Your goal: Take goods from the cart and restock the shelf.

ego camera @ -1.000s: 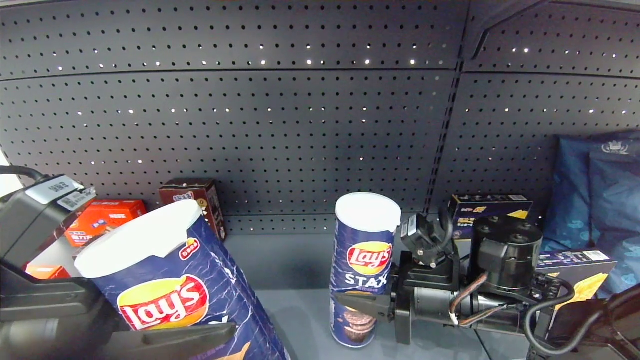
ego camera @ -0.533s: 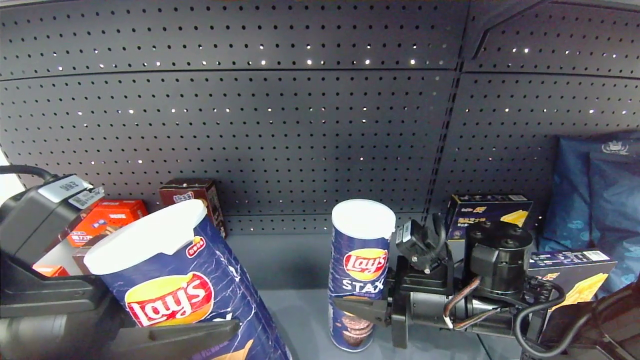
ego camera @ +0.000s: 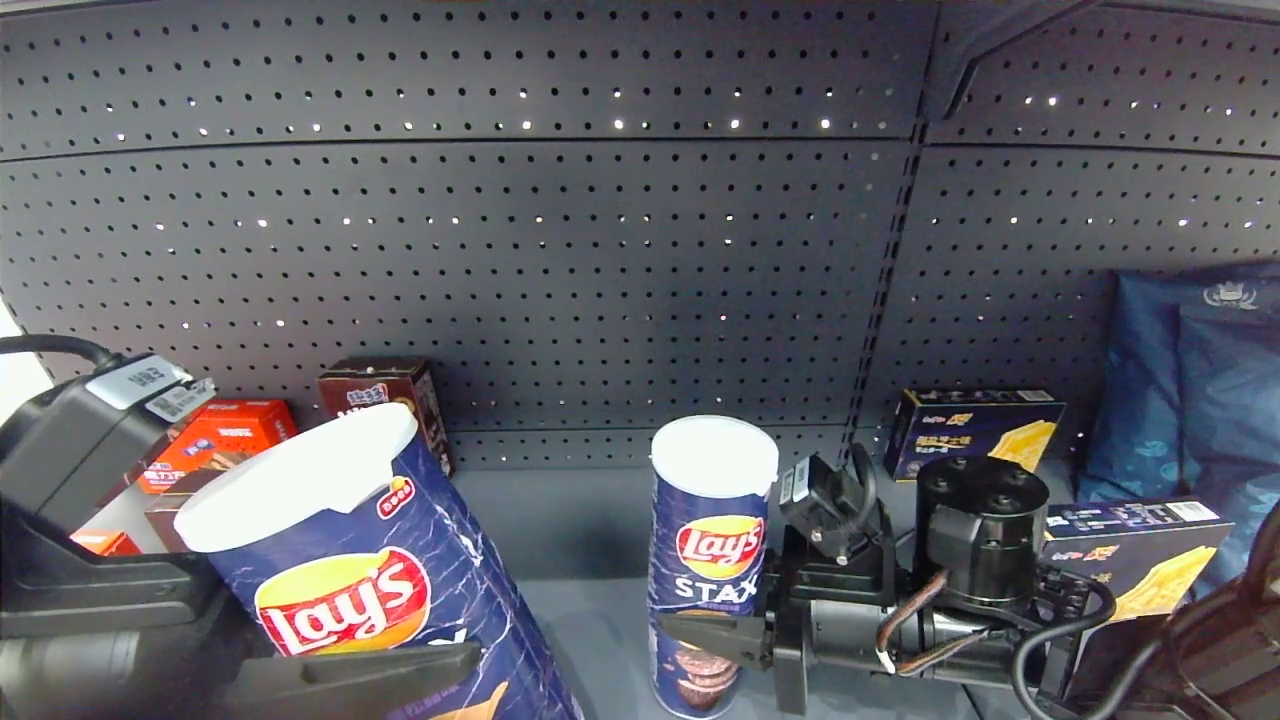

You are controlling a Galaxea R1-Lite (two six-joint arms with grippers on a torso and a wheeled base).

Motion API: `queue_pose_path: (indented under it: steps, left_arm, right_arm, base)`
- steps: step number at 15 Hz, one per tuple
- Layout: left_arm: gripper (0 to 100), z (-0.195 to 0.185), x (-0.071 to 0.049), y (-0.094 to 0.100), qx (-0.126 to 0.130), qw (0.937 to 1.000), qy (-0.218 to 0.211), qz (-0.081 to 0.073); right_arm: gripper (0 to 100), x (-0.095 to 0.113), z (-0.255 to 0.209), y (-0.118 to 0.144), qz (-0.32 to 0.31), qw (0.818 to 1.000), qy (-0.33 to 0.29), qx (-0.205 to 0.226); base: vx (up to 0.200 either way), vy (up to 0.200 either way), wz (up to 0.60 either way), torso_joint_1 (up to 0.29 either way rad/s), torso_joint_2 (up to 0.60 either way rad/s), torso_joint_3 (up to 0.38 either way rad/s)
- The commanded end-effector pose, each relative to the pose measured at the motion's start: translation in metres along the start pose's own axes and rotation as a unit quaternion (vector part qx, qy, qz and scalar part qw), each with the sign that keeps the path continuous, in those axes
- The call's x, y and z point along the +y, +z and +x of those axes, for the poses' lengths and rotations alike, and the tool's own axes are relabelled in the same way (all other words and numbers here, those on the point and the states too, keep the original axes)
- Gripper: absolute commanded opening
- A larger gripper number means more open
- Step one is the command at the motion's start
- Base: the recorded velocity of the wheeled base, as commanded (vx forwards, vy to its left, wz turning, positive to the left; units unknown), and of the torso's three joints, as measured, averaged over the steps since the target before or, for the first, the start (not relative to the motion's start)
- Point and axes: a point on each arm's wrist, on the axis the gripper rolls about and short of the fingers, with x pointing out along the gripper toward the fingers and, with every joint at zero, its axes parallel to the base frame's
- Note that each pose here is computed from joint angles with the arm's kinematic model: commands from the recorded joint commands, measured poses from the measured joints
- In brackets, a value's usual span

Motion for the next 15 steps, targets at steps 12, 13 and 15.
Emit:
queue_pose_path:
  steps: [12,13,15]
  left_arm:
    - [0,-0.001,0.0,-0.004,0.003,1.0,0.001,-0.003]
    - [0,-0.001,0.0,-0.004,0.003,1.0,0.001,-0.003]
    - [0,-0.001,0.0,-0.004,0.003,1.0,0.001,-0.003]
  right_arm:
    - [100,0.001,-0.002,-0.004,0.001,1.0,-0.001,0.007]
    - [100,0.002,-0.004,-0.003,-0.002,1.0,-0.003,0.003]
    - [100,0.003,-0.01,0.001,-0.005,1.0,-0.007,-0.006]
  base:
    - [0.0,0.0,0.0,0.0,0.0,0.0]
    - [0.0,0.0,0.0,0.0,0.0,0.0]
    - [0.0,0.0,0.0,0.0,0.0,0.0]
